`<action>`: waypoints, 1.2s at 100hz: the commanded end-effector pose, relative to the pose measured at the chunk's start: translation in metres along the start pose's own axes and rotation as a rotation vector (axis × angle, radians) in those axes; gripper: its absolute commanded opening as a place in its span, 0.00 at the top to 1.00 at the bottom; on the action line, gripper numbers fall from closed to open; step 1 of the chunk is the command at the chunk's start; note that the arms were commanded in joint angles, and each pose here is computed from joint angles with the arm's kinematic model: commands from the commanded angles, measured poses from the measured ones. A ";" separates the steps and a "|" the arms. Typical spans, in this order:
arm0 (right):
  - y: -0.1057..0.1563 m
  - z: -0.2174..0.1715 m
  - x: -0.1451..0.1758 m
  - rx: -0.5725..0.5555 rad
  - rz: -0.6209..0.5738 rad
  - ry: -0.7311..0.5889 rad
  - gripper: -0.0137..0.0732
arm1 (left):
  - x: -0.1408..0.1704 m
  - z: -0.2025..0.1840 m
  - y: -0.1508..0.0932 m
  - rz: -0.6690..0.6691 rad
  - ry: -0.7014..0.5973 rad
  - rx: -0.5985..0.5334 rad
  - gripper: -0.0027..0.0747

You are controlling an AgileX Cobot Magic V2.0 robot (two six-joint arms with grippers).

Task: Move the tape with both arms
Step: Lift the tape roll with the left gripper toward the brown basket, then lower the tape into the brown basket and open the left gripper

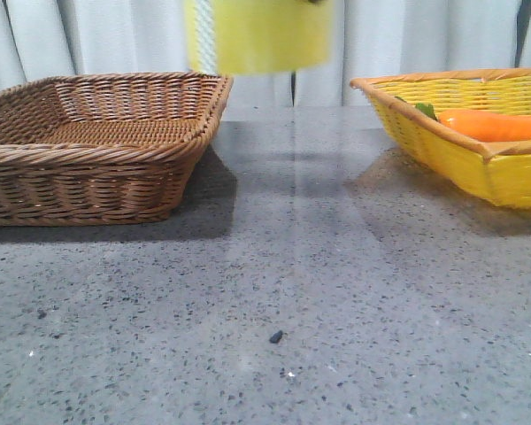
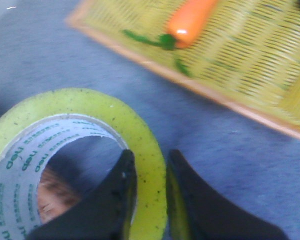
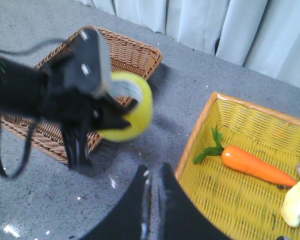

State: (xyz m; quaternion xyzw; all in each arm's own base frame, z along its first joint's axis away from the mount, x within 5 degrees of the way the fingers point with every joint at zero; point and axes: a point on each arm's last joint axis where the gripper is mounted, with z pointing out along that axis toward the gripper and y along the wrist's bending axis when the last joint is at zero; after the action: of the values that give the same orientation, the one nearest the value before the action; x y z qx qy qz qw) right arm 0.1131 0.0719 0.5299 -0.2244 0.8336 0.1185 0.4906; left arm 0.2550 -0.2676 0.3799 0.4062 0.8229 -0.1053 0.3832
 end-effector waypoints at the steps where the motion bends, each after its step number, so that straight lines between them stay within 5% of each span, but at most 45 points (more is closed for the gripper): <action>1: -0.003 -0.011 -0.004 0.014 0.003 -0.054 0.93 | -0.015 -0.047 0.026 -0.044 -0.147 -0.075 0.99; 46: -0.003 -0.011 -0.004 0.014 0.003 -0.054 0.93 | 0.032 -0.020 0.084 -0.191 -0.023 -0.175 0.99; 105: -0.003 -0.011 -0.004 0.016 0.002 -0.056 0.93 | 0.061 0.008 0.080 -0.278 -0.015 -0.121 0.99; 120: -0.003 -0.011 -0.004 0.016 0.002 -0.056 0.93 | 0.061 0.008 0.079 -0.284 -0.019 -0.117 0.82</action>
State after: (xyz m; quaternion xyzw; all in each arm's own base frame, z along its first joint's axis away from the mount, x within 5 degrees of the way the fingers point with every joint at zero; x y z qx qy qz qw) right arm 0.1131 0.0719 0.5299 -0.2244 0.8336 0.1185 0.4906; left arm 0.2975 -0.1850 0.3100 0.2739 0.9008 -0.0925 0.3239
